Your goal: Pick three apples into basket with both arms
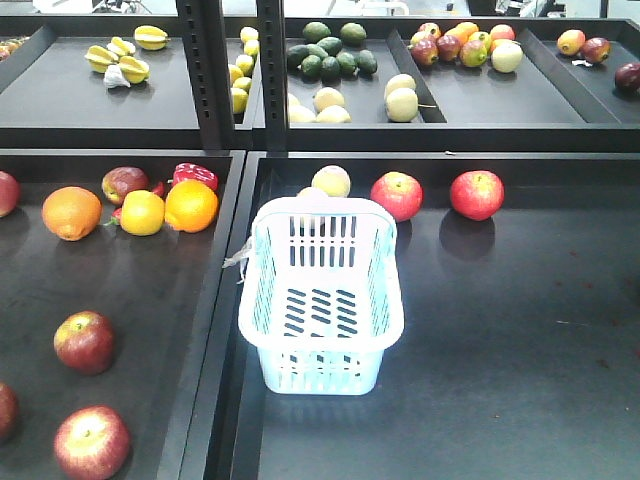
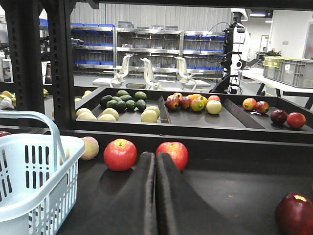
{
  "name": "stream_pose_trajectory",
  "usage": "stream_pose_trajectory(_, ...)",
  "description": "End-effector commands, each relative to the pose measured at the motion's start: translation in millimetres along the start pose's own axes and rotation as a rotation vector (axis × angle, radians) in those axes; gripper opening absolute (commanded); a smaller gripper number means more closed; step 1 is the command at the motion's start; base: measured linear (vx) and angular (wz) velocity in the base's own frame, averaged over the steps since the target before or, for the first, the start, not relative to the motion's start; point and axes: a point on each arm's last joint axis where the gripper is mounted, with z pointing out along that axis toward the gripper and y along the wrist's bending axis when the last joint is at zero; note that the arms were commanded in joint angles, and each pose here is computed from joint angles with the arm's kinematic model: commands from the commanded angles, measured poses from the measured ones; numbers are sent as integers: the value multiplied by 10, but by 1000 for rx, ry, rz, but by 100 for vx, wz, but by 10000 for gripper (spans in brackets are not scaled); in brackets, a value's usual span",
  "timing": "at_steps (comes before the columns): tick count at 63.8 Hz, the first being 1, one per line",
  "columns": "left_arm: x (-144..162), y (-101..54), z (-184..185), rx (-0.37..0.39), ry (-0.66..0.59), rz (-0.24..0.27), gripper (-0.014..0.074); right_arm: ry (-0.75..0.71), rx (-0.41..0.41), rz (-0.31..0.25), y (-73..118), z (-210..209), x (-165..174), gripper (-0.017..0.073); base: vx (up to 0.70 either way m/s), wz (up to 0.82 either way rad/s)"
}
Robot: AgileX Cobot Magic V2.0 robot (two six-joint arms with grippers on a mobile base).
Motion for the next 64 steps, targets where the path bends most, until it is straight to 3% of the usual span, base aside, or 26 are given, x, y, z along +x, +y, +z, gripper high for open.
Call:
stream_pose_trajectory(1,2,5,-7,2,-67,-8,-6,-72,9,-11,-4,-7,-27,-4,0,0)
stream_pose_trajectory(33,2,5,-7,3,-68,-27,-6,-72,9,-11,-4,-7,-27,-4,0,0)
stream_pose_trajectory(38,2,5,-7,5,-68,-100,-6,-72,9,-11,-4,-7,-27,-4,0,0)
stream_pose_trajectory(40,2,5,-7,6,-68,-155,-6,-72,9,-11,-4,-7,-27,-4,0,0)
stream_pose_trajectory(49,2,12,-7,13,-68,-573,-6,-72,9,-11,-4,-7,-27,-4,0,0)
stream_pose_trajectory(52,1,14,-7,15,-69,-680,-6,-72,9,-11,-4,-7,-27,-4,0,0)
stream_pose_trajectory(55,1,15,-7,16,-69,-745,-6,-72,9,-11,-4,-7,-27,-4,0,0)
stream_pose_trajectory(62,-34,17,-10,23,-88,-832,-6,-72,9,-11,-4,-7,-27,-4,0,0)
stream_pose_trajectory(64,-50,19,-12,26,-97,-877,-6,-72,9,-11,-4,-7,-27,-4,0,0)
